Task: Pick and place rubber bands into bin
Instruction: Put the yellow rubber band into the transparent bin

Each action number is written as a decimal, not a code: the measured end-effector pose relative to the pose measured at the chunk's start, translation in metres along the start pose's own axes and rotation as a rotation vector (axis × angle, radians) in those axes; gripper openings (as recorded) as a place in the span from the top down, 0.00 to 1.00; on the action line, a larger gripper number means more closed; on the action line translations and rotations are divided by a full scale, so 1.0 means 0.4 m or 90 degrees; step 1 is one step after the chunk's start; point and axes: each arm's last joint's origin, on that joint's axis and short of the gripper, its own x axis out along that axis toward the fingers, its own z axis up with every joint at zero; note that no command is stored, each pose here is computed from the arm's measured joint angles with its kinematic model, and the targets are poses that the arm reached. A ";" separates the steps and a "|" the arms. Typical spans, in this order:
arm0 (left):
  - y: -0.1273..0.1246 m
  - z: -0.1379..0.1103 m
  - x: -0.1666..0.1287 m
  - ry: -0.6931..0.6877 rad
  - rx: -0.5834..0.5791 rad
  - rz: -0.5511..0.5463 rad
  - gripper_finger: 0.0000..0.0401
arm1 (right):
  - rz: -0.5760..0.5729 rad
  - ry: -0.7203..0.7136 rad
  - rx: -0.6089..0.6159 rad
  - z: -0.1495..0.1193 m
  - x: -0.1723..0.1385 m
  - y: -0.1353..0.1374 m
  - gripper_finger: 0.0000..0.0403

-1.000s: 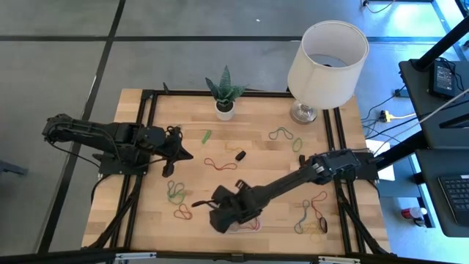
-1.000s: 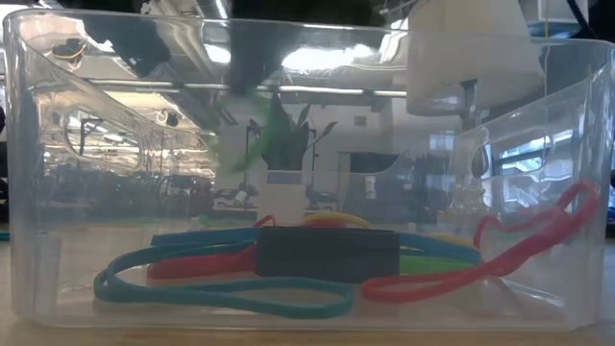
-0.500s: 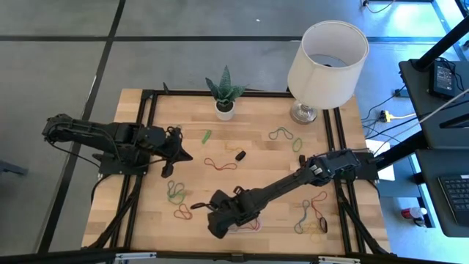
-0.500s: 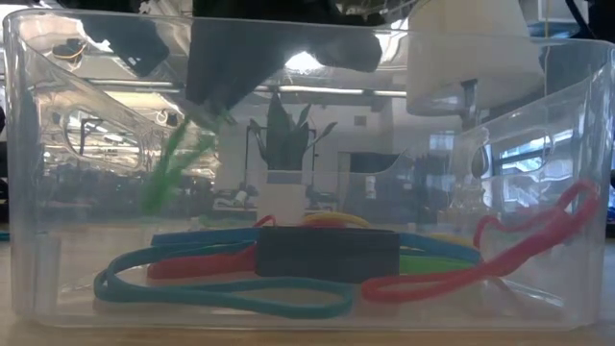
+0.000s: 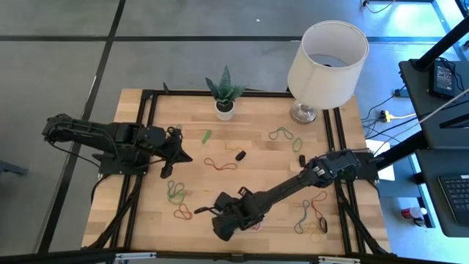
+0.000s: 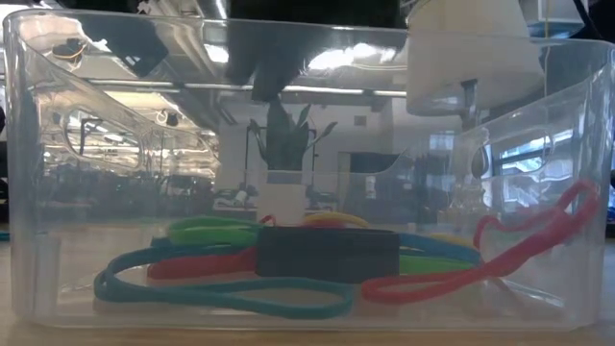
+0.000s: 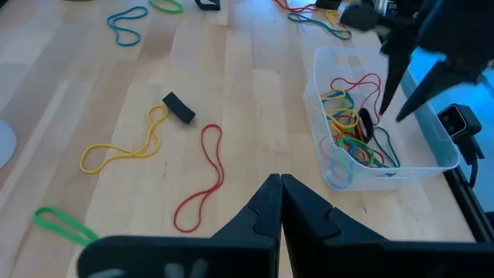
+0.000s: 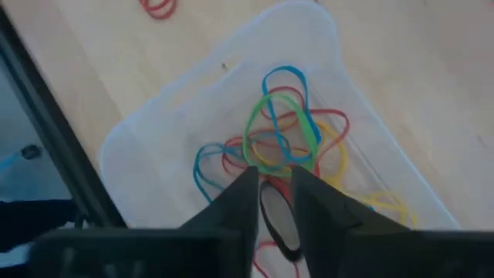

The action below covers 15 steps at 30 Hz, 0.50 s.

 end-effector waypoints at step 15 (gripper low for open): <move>0.000 0.000 0.000 0.001 0.000 0.000 0.99 | -0.084 -0.018 -0.126 -0.020 -0.100 -0.034 0.99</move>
